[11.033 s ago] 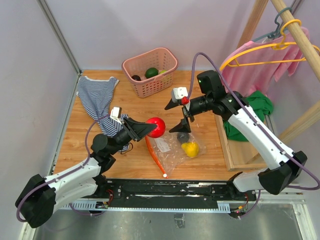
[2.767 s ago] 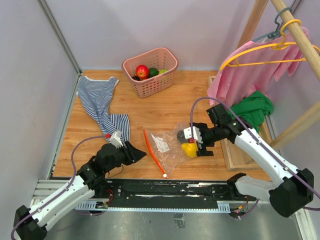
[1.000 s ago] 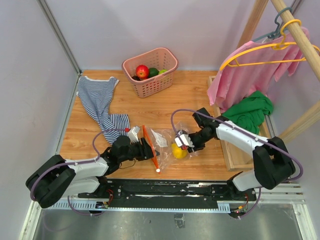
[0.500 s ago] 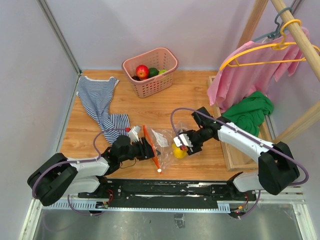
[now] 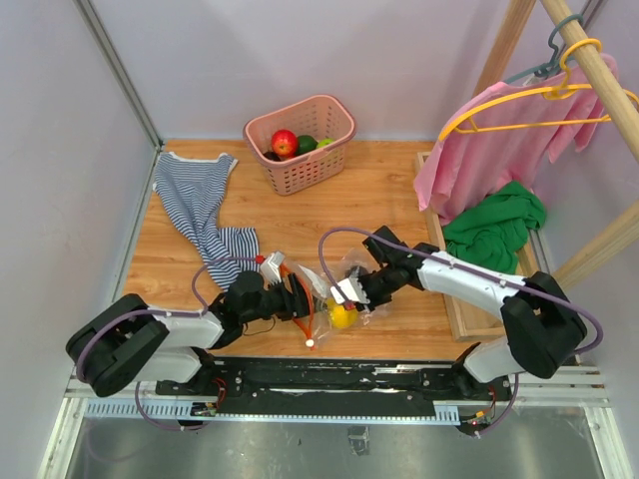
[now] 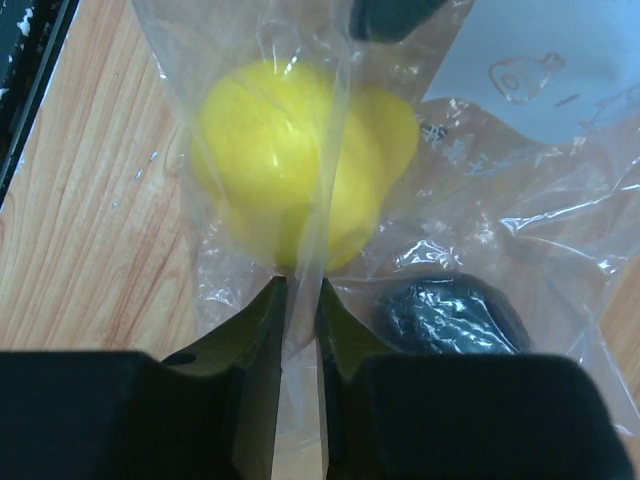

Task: Open the zip-top bag and remove the fake food
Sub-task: Pick up the fake fruit from the zipper food storage bag.

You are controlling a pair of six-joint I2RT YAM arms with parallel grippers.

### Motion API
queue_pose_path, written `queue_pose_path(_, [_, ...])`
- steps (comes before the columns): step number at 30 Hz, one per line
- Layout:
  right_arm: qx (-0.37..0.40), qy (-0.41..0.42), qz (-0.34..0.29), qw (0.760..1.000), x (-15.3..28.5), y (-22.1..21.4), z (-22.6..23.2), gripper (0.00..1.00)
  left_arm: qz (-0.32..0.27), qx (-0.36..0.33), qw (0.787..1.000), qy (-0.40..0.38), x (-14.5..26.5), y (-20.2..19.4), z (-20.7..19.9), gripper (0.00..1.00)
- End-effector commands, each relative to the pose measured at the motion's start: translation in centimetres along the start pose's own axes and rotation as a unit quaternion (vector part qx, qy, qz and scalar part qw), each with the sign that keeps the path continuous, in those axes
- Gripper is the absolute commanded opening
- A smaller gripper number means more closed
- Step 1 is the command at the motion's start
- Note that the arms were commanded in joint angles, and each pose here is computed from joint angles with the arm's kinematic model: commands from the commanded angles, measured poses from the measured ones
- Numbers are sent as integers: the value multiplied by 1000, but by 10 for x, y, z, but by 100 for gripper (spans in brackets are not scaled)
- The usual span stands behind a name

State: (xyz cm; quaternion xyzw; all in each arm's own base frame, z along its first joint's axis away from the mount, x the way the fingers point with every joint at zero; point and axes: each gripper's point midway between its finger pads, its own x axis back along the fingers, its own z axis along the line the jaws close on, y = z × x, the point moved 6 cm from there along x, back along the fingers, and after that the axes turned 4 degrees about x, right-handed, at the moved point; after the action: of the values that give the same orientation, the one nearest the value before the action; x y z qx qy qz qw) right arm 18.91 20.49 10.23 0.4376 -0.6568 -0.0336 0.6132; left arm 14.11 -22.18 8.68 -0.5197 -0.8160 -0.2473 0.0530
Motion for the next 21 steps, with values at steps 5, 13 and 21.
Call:
queue_pose_path(5, [-55, 4, 3, 998, -15, 12, -5, 11, 8, -7, 999, -32, -12, -2, -17, 78])
queue_pose_path(13, [-67, -1, 16, 998, -5, 14, -7, 25, 11, -6, 1000, -22, -10, -5, -14, 80])
queue_pose_path(21, [-3, -9, -55, 998, 14, 35, 11, 63, 4, -14, 1000, -16, -3, -4, -17, 80])
